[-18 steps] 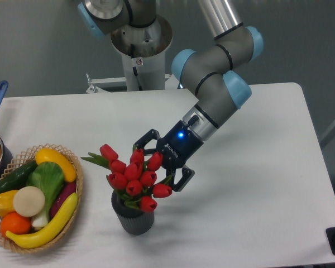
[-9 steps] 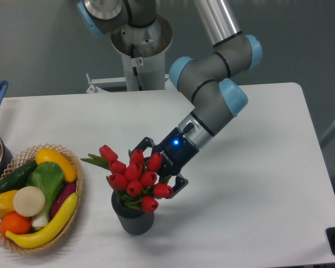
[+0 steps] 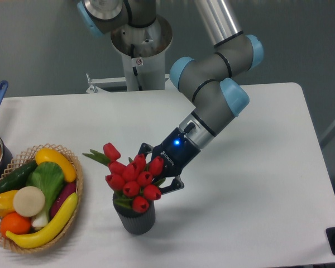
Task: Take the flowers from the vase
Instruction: 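Close the gripper on the tulip stems, then lift the gripped tulip bunch up out of the grey vase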
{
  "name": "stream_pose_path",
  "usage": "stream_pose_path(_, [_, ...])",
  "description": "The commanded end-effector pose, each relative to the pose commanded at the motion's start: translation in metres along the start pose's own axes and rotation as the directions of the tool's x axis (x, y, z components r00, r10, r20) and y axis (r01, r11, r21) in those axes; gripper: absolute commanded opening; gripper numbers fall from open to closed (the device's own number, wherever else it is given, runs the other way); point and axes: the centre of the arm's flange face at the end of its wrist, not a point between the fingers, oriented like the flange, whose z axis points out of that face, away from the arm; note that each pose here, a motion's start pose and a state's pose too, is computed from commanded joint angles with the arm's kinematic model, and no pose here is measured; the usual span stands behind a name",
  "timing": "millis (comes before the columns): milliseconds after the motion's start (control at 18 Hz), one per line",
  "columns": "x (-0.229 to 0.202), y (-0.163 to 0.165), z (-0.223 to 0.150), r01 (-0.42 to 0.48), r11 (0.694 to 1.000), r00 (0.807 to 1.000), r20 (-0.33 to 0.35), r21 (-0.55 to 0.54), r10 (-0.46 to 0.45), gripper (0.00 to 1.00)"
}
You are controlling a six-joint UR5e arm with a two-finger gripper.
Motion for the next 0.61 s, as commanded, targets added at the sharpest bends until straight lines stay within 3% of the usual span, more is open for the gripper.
stream_pose_path(278, [-0.003, -0.046, -0.018, 0.100, 0.991, 0.995, 0.002, 0.085, -0.101, 0.38])
stream_pose_path(611, [0.003, -0.078, -0.039, 0.088, 0.992, 0.995, 0.032, 0.094, -0.091, 0.38])
